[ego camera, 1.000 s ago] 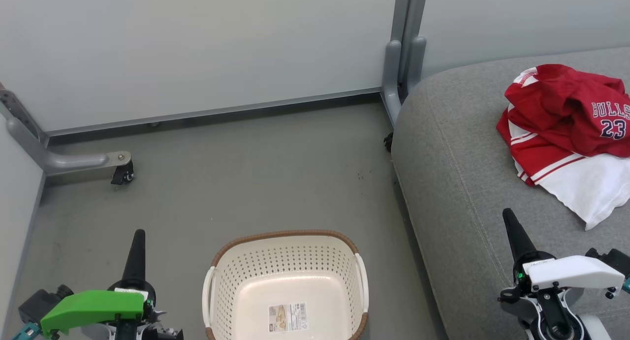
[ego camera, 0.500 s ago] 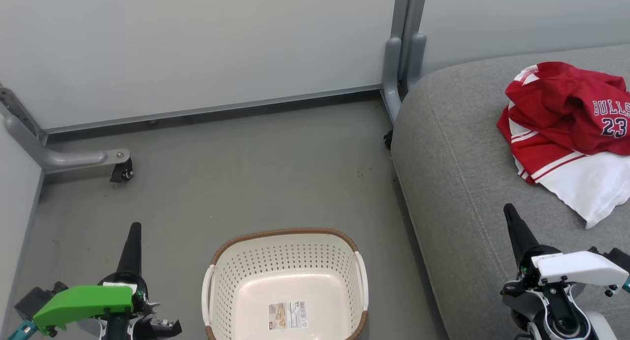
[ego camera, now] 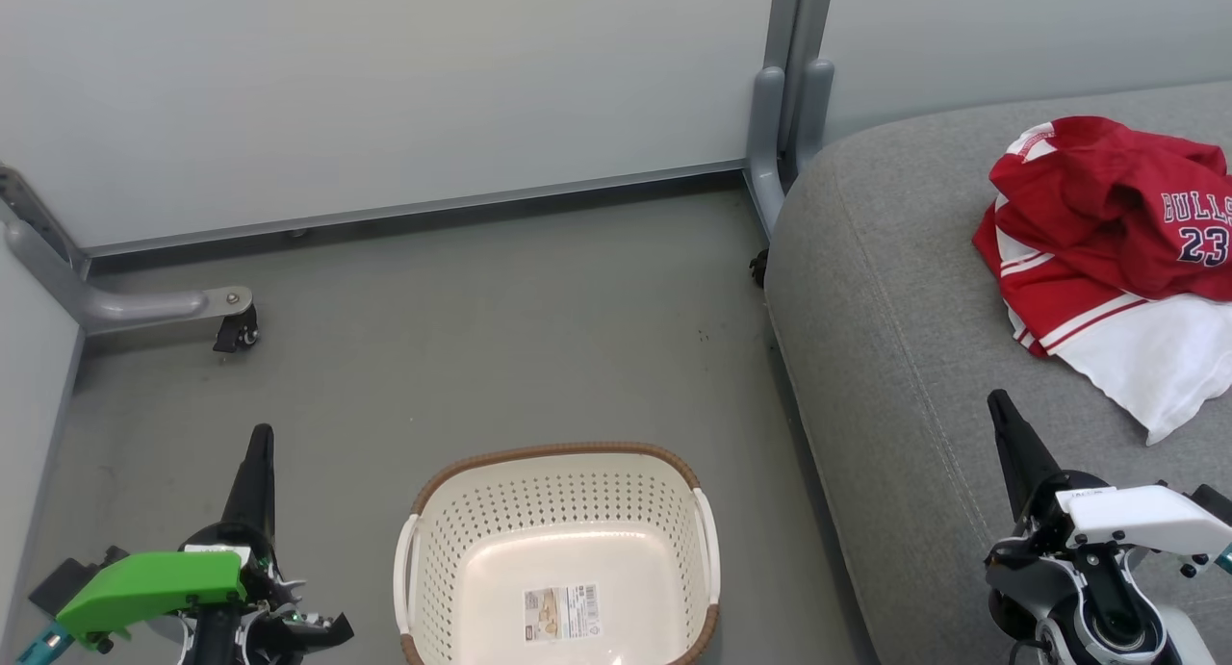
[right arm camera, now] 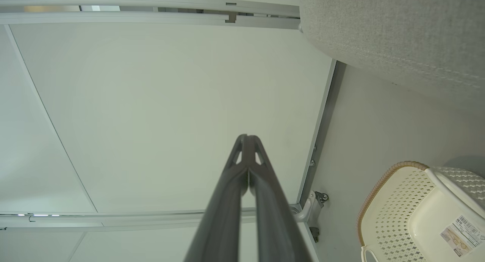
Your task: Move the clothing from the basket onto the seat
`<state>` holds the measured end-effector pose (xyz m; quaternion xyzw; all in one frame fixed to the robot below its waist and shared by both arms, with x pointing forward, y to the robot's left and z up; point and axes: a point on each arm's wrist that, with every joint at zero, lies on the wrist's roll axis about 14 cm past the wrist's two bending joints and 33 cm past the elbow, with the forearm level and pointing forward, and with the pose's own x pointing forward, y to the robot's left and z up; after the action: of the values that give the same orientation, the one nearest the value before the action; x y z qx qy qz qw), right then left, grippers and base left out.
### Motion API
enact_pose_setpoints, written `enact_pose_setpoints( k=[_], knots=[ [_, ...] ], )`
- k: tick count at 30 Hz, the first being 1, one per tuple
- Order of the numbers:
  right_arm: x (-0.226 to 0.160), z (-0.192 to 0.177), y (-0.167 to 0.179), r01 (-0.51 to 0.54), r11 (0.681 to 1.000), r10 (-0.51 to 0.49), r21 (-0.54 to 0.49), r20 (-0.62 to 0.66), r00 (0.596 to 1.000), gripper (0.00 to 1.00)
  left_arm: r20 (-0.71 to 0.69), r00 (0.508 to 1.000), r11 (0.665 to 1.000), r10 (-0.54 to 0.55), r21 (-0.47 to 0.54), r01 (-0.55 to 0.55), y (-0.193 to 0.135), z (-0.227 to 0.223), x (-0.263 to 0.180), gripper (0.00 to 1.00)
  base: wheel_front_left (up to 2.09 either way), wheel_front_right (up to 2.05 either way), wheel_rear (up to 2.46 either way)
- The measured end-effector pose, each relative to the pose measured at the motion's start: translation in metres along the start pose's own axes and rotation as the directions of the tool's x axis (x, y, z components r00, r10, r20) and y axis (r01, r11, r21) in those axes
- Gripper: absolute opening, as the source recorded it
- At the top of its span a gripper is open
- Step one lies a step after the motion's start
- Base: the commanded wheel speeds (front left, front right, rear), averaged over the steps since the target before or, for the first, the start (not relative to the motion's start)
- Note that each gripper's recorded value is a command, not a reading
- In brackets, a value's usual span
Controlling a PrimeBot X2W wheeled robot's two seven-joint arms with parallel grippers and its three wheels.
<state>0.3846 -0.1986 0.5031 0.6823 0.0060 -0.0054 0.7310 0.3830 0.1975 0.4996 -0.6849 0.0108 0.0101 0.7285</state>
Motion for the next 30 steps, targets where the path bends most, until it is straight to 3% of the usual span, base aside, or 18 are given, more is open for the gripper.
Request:
enact_pose_setpoints(
  k=[11,30],
  knots=[
    [0.0033,0.0014,0.0023,-0.009,0.998,0.009,0.069,-0.001,1.0,0.0,-0.002,1.0,0.998,-0.017,-0.068,0.017,-0.004,0.0013,0.0042,0.0,0.0,0.0,0.0],
    [0.0036,0.0018,0.0027,-0.011,0.997,0.011,0.074,0.002,1.0,0.0,0.0,1.0,0.998,-0.018,-0.068,0.018,-0.0043,0.0018,0.0044,0.0,0.0,0.0,0.0]
  ],
)
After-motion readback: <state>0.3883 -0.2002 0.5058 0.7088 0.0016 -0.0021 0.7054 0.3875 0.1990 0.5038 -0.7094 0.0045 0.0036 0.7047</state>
